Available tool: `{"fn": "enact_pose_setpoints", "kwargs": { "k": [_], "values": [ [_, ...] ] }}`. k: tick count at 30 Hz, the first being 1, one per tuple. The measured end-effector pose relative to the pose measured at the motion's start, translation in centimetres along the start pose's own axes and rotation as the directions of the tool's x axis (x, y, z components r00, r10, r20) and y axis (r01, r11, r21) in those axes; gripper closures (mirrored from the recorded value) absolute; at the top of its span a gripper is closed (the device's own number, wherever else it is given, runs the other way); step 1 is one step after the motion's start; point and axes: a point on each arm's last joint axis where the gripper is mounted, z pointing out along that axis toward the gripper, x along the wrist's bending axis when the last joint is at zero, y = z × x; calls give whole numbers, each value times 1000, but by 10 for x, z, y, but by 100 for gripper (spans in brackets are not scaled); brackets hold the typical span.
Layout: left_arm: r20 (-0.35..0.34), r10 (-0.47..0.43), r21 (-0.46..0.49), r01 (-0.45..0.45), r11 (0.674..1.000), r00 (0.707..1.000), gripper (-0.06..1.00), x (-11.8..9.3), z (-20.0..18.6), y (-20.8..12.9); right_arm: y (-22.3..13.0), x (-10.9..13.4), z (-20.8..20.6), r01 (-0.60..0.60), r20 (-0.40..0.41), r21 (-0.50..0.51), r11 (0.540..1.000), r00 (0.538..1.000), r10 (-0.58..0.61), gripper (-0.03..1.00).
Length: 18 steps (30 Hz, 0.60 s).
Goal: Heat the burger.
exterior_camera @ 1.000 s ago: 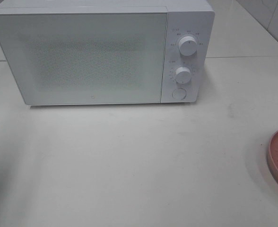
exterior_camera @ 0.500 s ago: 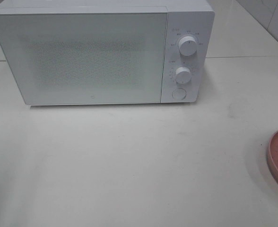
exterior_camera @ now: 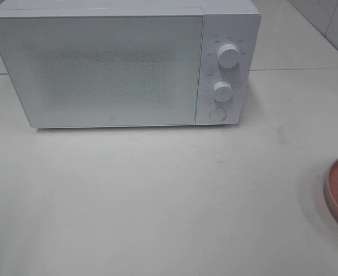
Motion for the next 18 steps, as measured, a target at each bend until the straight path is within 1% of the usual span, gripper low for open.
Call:
{"fn": "enact_pose_setpoints", "kwargs": {
  "k": [2, 3, 6, 11, 15, 18],
  "values": [
    [-1, 2, -14, -2, 1000, 1000, -4, 0, -2, -1, 0, 0, 0, 0, 0, 0, 1000, 1000, 0, 21],
    [-2, 6, -42, -6, 999, 1000, -4, -1, -6, -4, 0, 0, 0, 0, 0, 0, 1000, 1000, 0, 21],
    [-4, 9, -64, -9, 998, 1000, -4, -2, -9, -5, 0, 0, 0, 0, 0, 0, 1000, 1000, 0, 21],
    [-3, 10, -70, -10, 997, 1000, -4, -2, -9, -6, 0, 0, 0, 0, 0, 0, 1000, 1000, 0, 21],
    [-7, 16, -116, -17, 993, 1000, -3, -3, -15, -10, 0, 0, 0, 0, 0, 0, 1000, 1000, 0, 21],
    [-6, 16, -121, -17, 992, 1000, -3, -3, -16, -11, 0, 0, 0, 0, 0, 0, 1000, 1000, 0, 21]
  ]
}}
